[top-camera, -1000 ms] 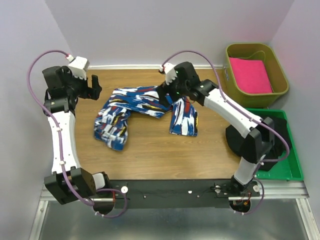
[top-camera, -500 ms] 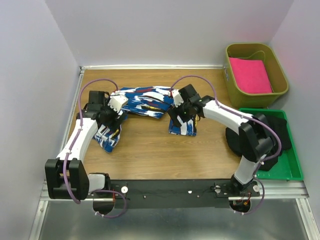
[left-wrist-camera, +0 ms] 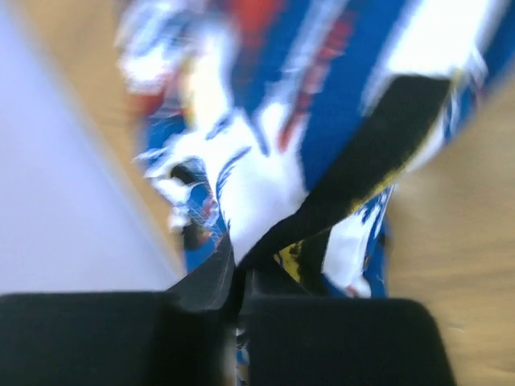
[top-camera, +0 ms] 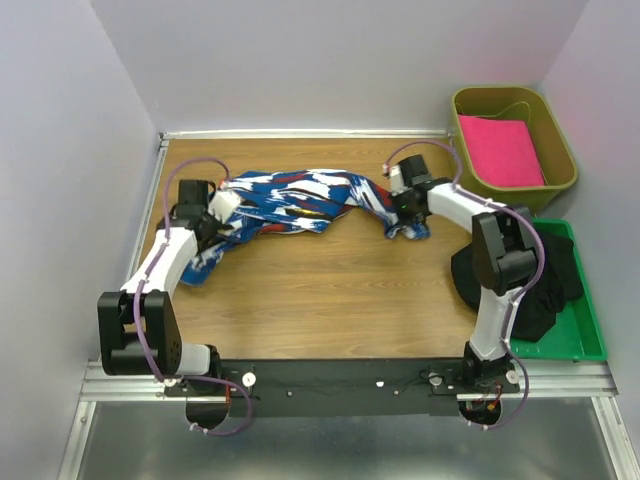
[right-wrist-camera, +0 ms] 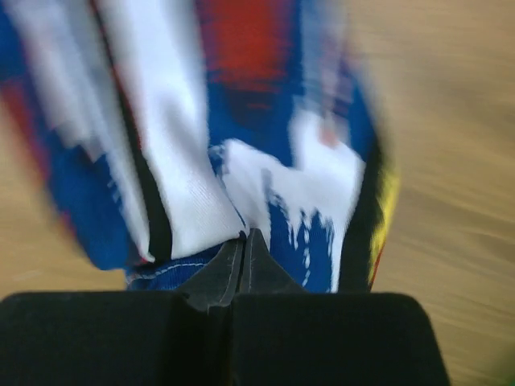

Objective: Fold and stack the mixed laundry pile
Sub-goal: Place the trousers at the center of the board, then flatten out the trousers at the center of the board.

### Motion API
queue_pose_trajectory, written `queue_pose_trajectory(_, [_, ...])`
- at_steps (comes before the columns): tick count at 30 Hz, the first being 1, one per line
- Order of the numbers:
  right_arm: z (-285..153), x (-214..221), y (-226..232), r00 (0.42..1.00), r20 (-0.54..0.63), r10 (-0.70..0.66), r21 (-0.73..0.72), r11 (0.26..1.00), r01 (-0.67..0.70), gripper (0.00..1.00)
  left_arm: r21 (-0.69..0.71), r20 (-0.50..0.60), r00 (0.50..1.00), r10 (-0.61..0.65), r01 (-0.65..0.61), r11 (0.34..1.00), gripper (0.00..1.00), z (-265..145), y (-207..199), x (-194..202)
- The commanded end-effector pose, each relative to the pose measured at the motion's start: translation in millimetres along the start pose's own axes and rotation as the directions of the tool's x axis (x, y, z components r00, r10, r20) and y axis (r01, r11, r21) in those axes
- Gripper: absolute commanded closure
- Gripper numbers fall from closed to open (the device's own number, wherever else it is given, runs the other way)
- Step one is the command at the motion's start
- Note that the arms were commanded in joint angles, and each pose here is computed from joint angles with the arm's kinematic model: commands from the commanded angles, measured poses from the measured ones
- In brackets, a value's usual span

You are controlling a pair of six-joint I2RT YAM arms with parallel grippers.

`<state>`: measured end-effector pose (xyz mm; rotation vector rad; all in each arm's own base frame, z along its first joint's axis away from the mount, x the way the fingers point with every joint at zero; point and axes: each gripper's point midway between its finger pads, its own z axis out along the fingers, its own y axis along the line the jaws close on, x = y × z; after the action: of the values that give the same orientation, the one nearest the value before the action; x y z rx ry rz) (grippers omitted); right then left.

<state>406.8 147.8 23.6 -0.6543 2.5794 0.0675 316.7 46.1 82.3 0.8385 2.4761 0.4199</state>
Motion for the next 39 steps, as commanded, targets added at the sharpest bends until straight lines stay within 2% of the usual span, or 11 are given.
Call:
queue_pose_trajectory(1, [-14.8, -0.5, -83.7, 0.999, -0.029, 0.028, 0.146, 0.989, -0.024, 0.99, -0.248, 0.177, 0.984, -0.022, 0.066, 0.966, 1.0, -44.7, 90.6, -62.1])
queue_pose_trajectory(6, [-54.7, -21.5, -96.5, 0.998, 0.052, 0.028, 0.127, 0.991, -0.035, 0.99, -0.275, 0.301, 0.952, 0.059, 0.027, 0.961, 1.0, -83.3, 106.9, -84.7])
queue_pose_trajectory(10, [-74.3, -37.6, -95.7, 0.993, 0.115, 0.022, 0.093, 0.995, -0.033, 0.99, -0.183, 0.324, 0.937, 0.133, -0.076, 0.98, 1.0, -78.2, 76.7, -73.7])
queue_pose_trajectory(12, [-81.3, -53.2, -93.5, 0.99, 0.14, 0.013, 0.063, 0.998, -0.022, 0.85, -0.118, 0.269, 0.951, 0.151, -0.123, 0.985, 1.0, -63.6, 58.3, -56.2])
queue_pose_trajectory(15, [-95.7, -75.1, -75.2, 0.98, 0.199, 0.021, -0.048, 0.999, -0.012, 0.41, -0.05, 0.225, 0.96, 0.167, -0.159, 0.986, 1.0, -50.1, 35.9, -33.8])
queue_pose_trajectory(16, [-101.6, -84.2, -61.4, 0.971, 0.235, 0.036, -0.123, 0.992, -0.007, 0.22, -0.032, 0.216, 0.96, 0.18, -0.177, 0.984, 0.99, -46.0, 27.2, -26.1])
queue_pose_trajectory(17, [-104.8, -91.1, -55.3, 0.965, 0.258, 0.041, -0.15, 0.989, -0.002, 0.19, -0.028, 0.224, 0.957, 0.183, -0.182, 0.983, 0.95, -45.9, 24.2, -25.1])
queue_pose_trajectory(22, [-116.4, -128.2, -2.1, 0.941, 0.336, 0.041, -0.267, 0.962, 0.054, 0.16, 0.006, 0.253, 0.955, 0.158, -0.165, 0.986, 0.72, -50.1, 13.6, -22.3])
queue_pose_trajectory(26, [-106.3, -150.6, 48.4, 0.929, 0.369, 0.004, -0.305, 0.945, 0.118, 0.16, 0.041, 0.294, 0.954, 0.059, -0.075, 0.996, 0.56, -55.4, 19.3, -26.3])
queue_pose_trajectory(27, [-104.9, -156.6, 58.3, 0.925, 0.381, -0.006, -0.306, 0.943, 0.133, 0.16, 0.055, 0.282, 0.959, 0.013, -0.03, 0.998, 0.38, -53.4, 24.0, -19.4])
queue_pose_trajectory(39, [-39.1, -203.4, 212.6, 0.885, 0.448, -0.128, -0.347, 0.887, 0.304, 0.14, 0.159, 0.149, 0.975, -0.168, 0.144, 0.977, 0.36, -24.1, 1.4, 29.2])
